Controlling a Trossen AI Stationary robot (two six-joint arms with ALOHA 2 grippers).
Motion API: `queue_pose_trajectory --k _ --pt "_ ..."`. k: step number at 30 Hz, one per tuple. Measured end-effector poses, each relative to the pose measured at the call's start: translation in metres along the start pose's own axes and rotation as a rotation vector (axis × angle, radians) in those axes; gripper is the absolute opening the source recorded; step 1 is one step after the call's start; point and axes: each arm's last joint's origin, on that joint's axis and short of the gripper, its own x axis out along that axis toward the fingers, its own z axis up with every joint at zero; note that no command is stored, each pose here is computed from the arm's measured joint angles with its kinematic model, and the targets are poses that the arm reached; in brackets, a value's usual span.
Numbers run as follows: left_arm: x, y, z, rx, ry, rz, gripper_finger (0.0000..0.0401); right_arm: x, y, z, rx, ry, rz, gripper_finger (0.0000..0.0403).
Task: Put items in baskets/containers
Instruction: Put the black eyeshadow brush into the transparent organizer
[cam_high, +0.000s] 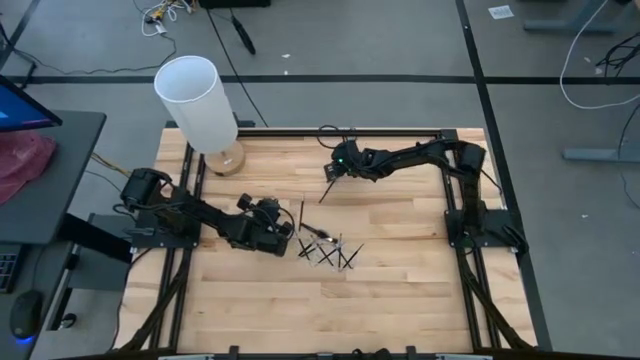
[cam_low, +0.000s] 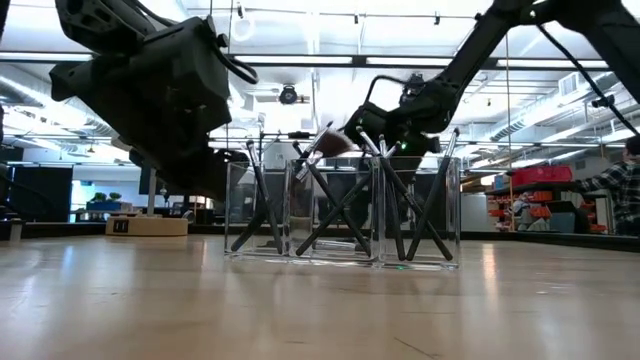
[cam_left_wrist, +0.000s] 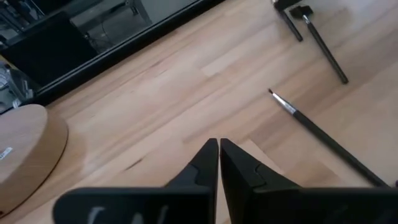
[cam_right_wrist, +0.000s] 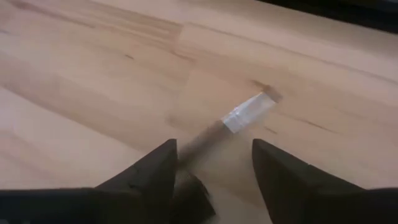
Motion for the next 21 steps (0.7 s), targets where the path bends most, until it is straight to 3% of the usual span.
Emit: queue_pose_trajectory --k 5,21 --pt "0.0 -0.001 0.001 -0.004 -0.01 0.0 0.0017 0.004 0.0 -0.004 -0.01 0.015 -0.024 0.0171" --pt "0.0 -0.002 0.001 -0.021 -0.012 -0.008 0.0018 0.006 -0.012 -0.006 -0.233 0.105 -0.072 0.004"
